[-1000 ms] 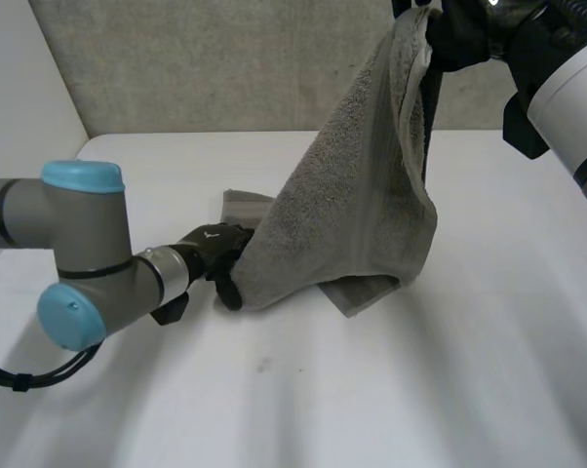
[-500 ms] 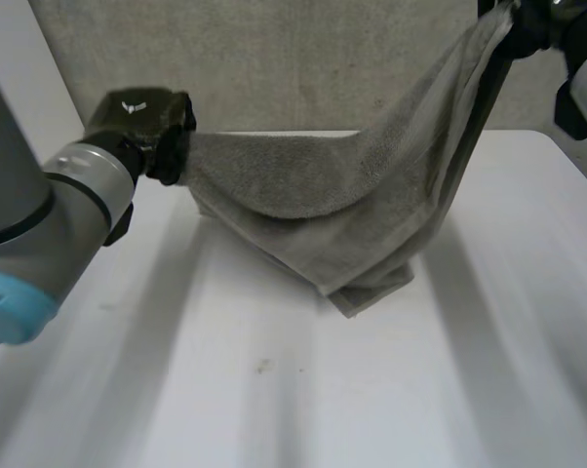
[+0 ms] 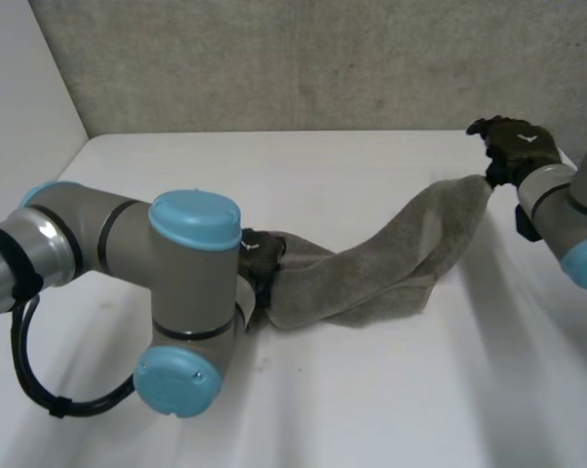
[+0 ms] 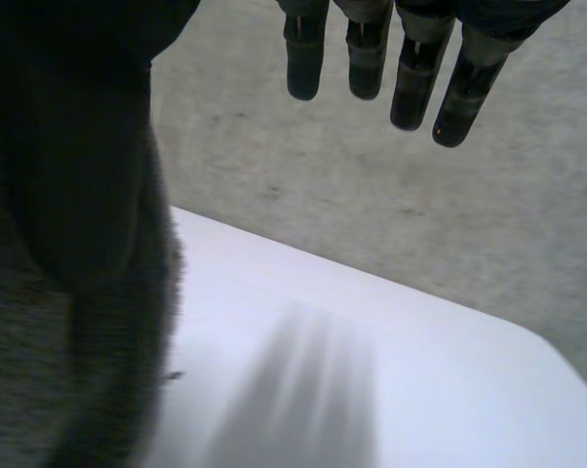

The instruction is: Fold the towel.

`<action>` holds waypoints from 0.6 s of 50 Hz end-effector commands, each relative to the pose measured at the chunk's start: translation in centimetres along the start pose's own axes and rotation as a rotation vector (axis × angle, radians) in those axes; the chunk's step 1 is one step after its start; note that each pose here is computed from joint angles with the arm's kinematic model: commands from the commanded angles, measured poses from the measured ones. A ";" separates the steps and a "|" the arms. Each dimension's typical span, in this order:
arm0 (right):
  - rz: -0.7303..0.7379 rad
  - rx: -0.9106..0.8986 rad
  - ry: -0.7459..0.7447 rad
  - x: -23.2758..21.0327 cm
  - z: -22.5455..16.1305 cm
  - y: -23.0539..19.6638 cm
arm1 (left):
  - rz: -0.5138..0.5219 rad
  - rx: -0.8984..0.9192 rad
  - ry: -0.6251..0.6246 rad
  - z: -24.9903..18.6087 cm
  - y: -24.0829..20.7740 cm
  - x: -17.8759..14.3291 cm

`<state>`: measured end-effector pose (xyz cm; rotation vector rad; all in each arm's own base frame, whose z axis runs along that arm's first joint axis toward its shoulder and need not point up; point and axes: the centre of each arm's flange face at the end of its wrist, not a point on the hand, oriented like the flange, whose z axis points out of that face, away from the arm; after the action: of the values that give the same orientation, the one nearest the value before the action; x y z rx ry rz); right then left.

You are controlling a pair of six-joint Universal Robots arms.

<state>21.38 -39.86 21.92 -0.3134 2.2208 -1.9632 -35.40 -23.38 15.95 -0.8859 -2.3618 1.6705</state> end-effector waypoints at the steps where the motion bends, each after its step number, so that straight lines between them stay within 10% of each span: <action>1: -0.109 0.049 0.075 1.2 -3.0 -4.4 | -0.041 0.112 -0.051 -2.2 -5.0 -2.4; 30: -0.134 -0.106 -0.425 -15.8 -15.2 -0.1 | -0.264 -0.024 -0.111 -2.0 -1.1 -14.3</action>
<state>28.55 -24.20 25.89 -0.7966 2.1254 -1.8186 -24.42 -28.65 22.15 -0.5702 -2.4387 1.7218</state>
